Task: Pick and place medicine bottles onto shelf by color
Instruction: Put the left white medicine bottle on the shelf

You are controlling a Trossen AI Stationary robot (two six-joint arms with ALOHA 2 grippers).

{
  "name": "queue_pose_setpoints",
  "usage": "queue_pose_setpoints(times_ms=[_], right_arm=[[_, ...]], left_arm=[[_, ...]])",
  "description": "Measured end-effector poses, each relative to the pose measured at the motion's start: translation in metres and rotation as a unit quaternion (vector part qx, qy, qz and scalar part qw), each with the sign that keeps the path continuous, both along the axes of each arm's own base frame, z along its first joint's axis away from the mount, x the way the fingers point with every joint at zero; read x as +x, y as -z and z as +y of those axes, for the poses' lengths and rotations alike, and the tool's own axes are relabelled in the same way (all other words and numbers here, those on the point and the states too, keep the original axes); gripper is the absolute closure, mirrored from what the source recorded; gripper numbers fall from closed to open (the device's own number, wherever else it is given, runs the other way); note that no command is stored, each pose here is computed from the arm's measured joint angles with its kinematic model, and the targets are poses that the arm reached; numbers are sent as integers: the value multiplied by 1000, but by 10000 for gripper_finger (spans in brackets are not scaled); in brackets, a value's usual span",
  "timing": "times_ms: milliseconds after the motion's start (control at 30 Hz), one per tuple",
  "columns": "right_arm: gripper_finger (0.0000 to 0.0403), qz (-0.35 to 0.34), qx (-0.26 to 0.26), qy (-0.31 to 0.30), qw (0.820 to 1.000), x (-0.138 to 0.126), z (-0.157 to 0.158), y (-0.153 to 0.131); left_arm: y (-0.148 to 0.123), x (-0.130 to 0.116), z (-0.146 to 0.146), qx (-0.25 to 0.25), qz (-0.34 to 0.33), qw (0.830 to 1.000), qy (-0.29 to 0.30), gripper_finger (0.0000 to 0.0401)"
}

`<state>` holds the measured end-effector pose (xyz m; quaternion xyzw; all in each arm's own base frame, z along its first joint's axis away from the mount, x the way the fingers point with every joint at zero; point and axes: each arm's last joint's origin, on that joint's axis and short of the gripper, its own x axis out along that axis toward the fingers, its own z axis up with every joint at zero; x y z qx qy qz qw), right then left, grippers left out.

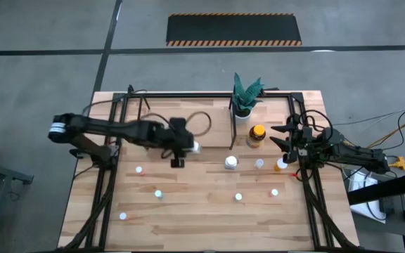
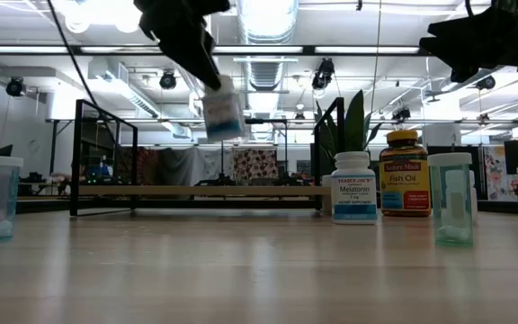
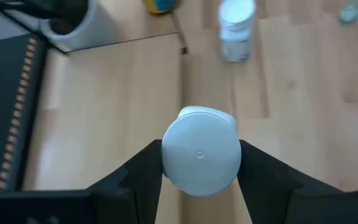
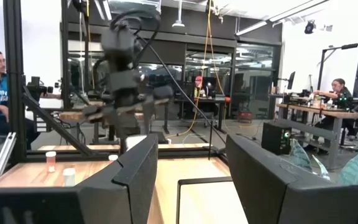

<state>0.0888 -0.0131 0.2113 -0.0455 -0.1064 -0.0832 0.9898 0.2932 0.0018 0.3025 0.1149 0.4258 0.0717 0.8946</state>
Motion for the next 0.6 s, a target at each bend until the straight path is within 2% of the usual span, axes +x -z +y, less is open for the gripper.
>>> queue_pose_setpoints(times_ms=[233,467,600], right_arm=[[220,4,1,0,1000,0,0,1],[220,4,1,0,1000,0,0,1],[220,5,1,0,1000,0,0,1]], left_arm=[[-23,-31,46,25,-8,998,-58,239],[-21,-48,93,24,14,988,-149,239],[-13,-55,114,23,48,982,-181,239]])
